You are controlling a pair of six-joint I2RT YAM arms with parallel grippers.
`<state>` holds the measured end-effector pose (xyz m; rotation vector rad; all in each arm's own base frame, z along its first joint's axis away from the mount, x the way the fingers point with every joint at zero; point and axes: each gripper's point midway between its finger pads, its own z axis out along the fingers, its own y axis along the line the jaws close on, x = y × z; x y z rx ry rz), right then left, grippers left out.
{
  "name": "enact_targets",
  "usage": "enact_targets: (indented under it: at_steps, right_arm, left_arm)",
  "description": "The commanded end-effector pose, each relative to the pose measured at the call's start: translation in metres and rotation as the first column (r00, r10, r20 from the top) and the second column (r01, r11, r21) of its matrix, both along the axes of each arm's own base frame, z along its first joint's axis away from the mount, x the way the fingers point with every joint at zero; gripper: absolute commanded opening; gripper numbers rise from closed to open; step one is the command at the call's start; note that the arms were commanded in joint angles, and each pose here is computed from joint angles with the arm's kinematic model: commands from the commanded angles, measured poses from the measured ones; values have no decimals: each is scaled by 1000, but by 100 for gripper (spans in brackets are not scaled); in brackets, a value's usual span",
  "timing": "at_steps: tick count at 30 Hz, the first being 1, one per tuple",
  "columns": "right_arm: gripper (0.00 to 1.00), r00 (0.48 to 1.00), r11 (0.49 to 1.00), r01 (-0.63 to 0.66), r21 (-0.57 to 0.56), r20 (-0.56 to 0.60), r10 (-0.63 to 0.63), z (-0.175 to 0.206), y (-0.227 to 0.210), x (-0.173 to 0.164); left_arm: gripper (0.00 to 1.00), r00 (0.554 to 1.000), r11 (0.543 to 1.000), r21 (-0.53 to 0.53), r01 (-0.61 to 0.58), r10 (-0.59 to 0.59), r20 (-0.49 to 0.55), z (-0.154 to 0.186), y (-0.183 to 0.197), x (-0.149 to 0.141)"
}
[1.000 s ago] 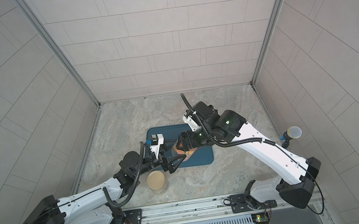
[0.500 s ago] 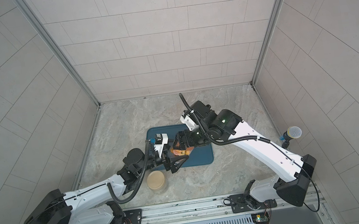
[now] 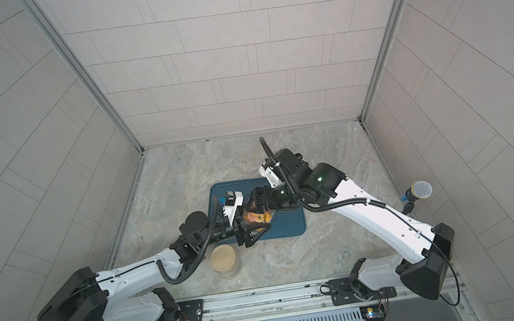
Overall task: Pour the cookies out of the jar
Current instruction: Pick up the jar from the center of the board, then unscrew the lid from the jar.
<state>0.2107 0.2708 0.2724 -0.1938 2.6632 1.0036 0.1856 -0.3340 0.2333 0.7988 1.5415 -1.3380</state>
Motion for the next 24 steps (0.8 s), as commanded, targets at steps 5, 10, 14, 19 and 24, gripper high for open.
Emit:
enact_targets:
  at_steps: [5, 10, 14, 19, 24]
  right_arm:
    - [100, 992, 989, -39, 141, 121, 22, 48, 21, 4]
    - [100, 982, 997, 62, 52, 174, -70, 42, 3, 19]
    - [100, 969, 984, 142, 106, 189, -160, 41, 3, 31]
    - [100, 954, 975, 179, 133, 218, -205, 41, 13, 40]
    - [100, 953, 961, 220, 169, 172, -248, 31, 25, 49]
  left_arm:
    - [0, 979, 976, -122, -180, 190, 76, 45, 18, 21]
    - [0, 950, 955, -46, -294, 297, 92, 41, 42, 25]
    - [0, 943, 947, -49, -316, 319, 98, 38, 55, 18]
    - [0, 948, 951, -69, -302, 307, 85, 39, 58, 13]
    - [0, 938, 941, -86, -328, 335, 83, 43, 63, 15]
